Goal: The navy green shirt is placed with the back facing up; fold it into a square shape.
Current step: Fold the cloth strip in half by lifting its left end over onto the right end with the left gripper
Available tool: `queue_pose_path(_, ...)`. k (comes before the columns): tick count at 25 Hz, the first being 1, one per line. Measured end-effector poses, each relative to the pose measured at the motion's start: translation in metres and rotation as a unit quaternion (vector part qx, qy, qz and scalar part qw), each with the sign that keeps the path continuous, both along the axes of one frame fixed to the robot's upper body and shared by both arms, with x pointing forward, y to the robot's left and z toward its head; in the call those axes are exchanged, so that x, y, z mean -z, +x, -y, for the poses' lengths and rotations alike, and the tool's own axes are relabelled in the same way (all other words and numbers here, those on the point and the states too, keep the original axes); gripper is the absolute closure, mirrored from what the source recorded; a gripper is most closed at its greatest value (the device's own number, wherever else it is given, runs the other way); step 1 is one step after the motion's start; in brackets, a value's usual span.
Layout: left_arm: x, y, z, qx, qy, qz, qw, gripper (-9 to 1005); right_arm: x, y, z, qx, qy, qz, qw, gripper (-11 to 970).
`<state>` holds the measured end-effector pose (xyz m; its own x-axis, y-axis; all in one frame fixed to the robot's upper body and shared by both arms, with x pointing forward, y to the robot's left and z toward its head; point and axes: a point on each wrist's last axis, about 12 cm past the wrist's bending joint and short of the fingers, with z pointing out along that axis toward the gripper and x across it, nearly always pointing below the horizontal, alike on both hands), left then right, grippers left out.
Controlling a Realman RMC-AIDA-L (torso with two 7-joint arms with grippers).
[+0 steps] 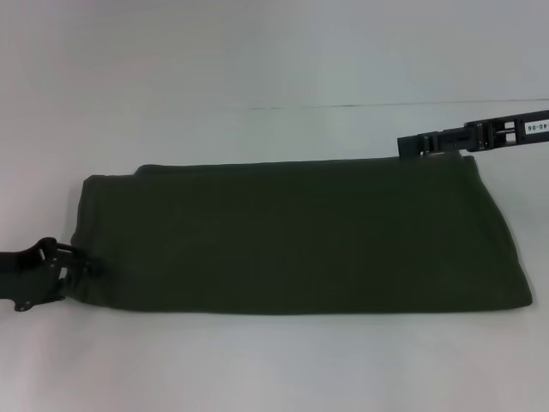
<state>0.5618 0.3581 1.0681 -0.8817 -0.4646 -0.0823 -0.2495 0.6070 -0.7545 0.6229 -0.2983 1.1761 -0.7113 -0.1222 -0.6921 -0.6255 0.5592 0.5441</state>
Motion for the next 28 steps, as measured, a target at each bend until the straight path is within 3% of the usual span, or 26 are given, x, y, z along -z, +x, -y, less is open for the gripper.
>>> queue_pose_path(16, 0.001, -0.002, -0.006, -0.008, 0.007, -0.004, 1.000, 940, -0.003, 0.000, 0.003, -0.003, -0.008, 0.001, 1.000, 162)
queue_pose_path(24, -0.001, -0.001, -0.008, -0.009, 0.009, 0.001, 1.000, 967, -0.003, 0.000, 0.003, -0.006, -0.010, 0.004, 1.000, 162)
queue_pose_path(27, -0.004, -0.001, -0.014, -0.013, 0.017, 0.006, 1.000, 966, -0.003, -0.001, 0.003, -0.007, -0.010, 0.004, 1.000, 163)
queue_pose_path(28, -0.009, -0.003, -0.024, -0.018, 0.029, 0.012, 0.999, 966, -0.002, -0.001, 0.003, -0.008, -0.009, 0.004, 1.000, 163)
